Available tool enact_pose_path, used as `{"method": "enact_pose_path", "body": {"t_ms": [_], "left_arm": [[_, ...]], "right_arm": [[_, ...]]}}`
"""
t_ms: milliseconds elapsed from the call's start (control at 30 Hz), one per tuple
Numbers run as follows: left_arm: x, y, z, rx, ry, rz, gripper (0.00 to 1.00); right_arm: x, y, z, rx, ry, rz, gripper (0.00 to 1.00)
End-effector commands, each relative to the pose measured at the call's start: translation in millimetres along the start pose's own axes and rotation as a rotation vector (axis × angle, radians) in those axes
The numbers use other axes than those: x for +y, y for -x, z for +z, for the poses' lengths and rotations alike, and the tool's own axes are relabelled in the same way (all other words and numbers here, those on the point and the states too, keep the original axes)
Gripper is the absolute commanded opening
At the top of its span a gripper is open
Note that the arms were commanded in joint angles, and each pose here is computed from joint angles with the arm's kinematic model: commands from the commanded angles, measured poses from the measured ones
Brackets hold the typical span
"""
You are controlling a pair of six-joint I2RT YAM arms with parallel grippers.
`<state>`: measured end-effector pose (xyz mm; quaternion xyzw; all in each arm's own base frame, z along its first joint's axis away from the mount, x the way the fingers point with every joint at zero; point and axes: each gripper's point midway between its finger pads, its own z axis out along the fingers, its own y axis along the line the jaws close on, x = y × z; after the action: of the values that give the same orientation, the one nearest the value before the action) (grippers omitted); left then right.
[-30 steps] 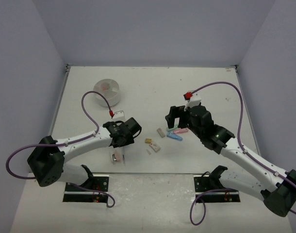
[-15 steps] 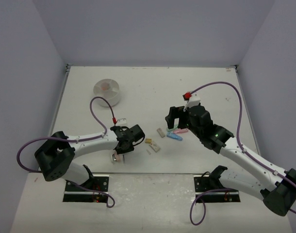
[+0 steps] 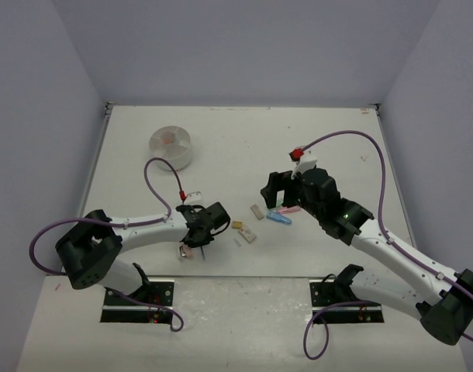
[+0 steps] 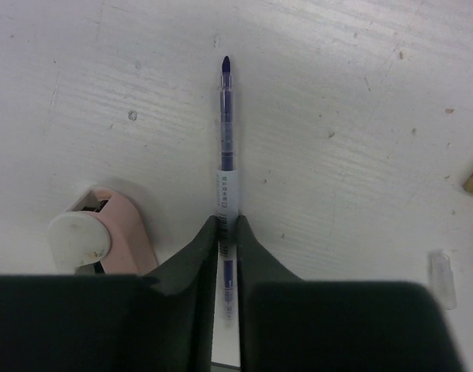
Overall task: Sort the stationery into containers
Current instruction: Pick up the pen from the center of the board, then pick up the pen cap from the center of the board.
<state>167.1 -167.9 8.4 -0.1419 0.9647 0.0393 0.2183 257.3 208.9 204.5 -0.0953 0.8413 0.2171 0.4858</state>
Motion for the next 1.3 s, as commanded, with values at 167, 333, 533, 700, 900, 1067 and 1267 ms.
{"method": "enact_pose_path", "body": {"t_ms": [167,333,533,700,900,1067,1267], "left_arm": [[-21.4,11.8,-8.8,-0.055,-0.102,0.085,0.0],[-39.3,73.6,-74.3,-0.279,-0.229,0.15,0.0],[-29.4,126.3,-147.9,-0.496,-0.371,0.136,0.0],[-12.4,136.4,-174.7,-0.56,-0.419,0.164,0.0],[7.1,139.5,-208.1,-0.646,-0.579,0.128,0.0],[18.7,135.0,-218.3,-0.672,-0.658,0.101,0.0],[9.1,124.3,-198.8,-0.613,-0.621,0.142,0.0]], "right_arm": [[56.3,23.1,-18.5,-0.037,0.305,-0.026,0.95],[76.7,-8.3,-17.4,0.206,0.391,-0.009,0.78],[67.8,-53.5,5.5,0.416,0.181,-0.05,0.65],[95.1,-92.6,21.8,0.516,0.145,-0.153,0.61],[100.3,-126.7,43.8,0.599,0.08,-0.185,0.46],[98.6,-159.1,60.0,0.681,0.023,-0.249,0.37],[91.7,-178.0,71.6,0.736,-0.027,-0.274,0.34]]}}
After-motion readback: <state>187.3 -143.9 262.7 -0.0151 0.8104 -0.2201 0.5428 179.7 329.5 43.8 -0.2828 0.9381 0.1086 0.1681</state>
